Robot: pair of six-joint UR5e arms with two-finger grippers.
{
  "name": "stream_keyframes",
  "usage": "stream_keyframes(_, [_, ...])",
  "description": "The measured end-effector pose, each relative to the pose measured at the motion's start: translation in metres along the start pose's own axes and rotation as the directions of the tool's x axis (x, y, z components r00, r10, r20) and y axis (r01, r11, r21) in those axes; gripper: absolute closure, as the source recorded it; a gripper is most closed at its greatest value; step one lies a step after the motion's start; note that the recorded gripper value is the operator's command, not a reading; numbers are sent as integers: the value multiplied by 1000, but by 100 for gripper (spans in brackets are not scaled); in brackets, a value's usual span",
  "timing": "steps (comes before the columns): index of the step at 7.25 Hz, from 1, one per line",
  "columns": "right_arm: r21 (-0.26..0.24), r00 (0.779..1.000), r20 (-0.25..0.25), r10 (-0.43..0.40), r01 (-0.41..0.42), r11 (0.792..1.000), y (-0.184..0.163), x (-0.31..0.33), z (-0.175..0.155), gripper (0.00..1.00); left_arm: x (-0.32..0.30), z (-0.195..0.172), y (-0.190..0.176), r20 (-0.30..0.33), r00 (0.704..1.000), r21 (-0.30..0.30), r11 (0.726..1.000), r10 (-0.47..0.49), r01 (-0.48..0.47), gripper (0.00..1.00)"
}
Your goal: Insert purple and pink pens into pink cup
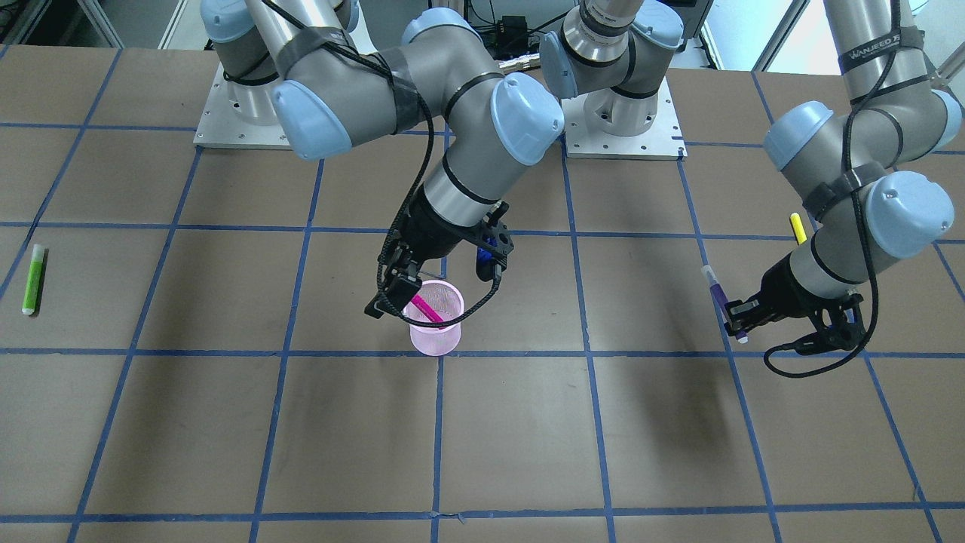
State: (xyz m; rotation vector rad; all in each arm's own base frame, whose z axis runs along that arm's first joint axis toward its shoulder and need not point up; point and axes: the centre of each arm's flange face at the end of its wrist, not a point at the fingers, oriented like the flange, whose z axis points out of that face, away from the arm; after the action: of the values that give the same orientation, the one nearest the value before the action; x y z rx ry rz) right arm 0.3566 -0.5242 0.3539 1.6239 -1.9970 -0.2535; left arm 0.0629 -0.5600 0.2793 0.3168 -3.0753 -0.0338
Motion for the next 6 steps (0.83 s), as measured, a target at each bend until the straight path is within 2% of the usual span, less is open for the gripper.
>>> stream_keyframes(1, [37,994,39,106,-108,993,48,37,3,0,31,-20,7,8,1000,34,999,23,-24,100])
stream_keyframes(2, [79,966,100,237,-245,966,100,66,11,0,64,-39,17,16,999,71,997,30,-31,100])
stream_keyframes(3, [88,903,177,392,-411,907,162,87,22,0,100,-55,30,23,999,112,993,29,-31,100])
stream_keyframes(4, [76,818,274,506,-543,836,218,95,32,0,140,-65,43,22,1000,163,986,22,-25,100])
stream_keyframes(5, [44,713,377,592,-652,757,264,93,37,0,188,-69,58,26,1000,231,973,3,-9,100])
stream_keyframes(6, [-30,583,449,677,-747,664,289,83,41,0,238,-70,78,45,999,301,954,-2,-11,100])
